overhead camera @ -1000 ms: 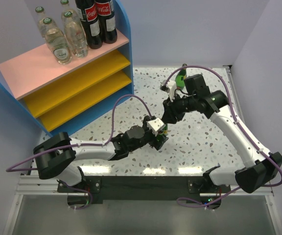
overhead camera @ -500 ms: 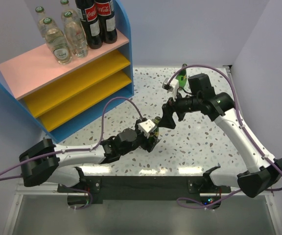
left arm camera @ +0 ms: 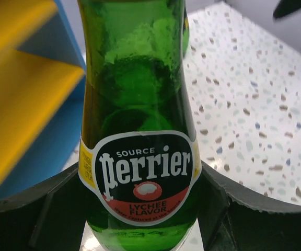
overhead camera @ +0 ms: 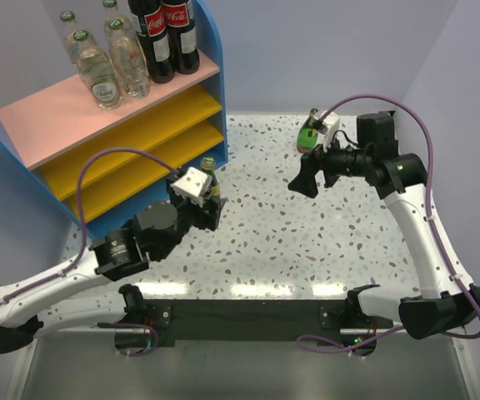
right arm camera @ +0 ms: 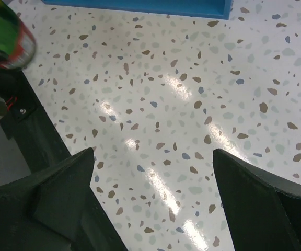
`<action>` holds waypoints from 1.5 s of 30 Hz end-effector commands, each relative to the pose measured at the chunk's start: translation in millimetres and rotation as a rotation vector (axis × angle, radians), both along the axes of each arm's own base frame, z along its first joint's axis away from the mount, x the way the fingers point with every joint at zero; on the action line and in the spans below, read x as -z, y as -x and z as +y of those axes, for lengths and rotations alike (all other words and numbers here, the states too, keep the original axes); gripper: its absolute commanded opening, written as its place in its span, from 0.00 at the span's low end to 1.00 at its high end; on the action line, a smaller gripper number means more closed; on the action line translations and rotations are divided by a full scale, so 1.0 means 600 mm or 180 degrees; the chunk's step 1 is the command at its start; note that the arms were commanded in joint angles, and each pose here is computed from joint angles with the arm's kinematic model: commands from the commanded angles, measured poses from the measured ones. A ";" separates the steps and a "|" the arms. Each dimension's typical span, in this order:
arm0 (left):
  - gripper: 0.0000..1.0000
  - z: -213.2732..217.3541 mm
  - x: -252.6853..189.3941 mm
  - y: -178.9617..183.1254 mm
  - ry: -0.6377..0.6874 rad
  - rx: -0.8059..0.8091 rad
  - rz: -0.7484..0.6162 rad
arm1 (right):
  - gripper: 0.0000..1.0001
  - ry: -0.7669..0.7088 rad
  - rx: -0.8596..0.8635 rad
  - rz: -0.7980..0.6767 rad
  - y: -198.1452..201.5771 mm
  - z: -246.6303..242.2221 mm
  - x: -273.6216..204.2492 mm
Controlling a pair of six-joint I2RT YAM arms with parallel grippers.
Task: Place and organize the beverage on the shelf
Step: Pick up the drink from the center of the board, then place the drink on the shelf.
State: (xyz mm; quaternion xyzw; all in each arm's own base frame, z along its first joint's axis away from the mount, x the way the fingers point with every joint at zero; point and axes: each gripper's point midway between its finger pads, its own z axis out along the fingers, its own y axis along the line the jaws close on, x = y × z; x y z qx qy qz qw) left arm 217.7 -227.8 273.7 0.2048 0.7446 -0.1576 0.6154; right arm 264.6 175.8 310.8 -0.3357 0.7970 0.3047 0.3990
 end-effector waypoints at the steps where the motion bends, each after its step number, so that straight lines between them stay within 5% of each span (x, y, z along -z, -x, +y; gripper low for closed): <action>1: 0.00 0.074 -0.191 -0.005 0.0413 -0.0427 -0.0470 | 0.99 0.0019 0.0183 -0.0093 -0.021 -0.013 -0.002; 12: 0.00 0.180 -0.382 -0.009 0.0493 -0.1134 -0.0982 | 0.99 0.0132 0.0387 -0.0049 -0.046 -0.035 0.014; 30: 0.00 0.109 -0.640 -0.080 0.0420 -0.1165 -0.1853 | 0.99 0.0166 0.0467 -0.0044 -0.056 -0.045 0.016; 38: 0.00 0.196 -0.703 -0.072 0.0915 -0.1677 -0.2120 | 0.99 0.0209 0.0500 -0.0028 -0.055 -0.051 0.024; 45: 0.00 0.278 -0.745 -0.033 0.0832 -0.2078 -0.2263 | 0.99 0.0211 0.0499 -0.0011 -0.057 -0.052 0.027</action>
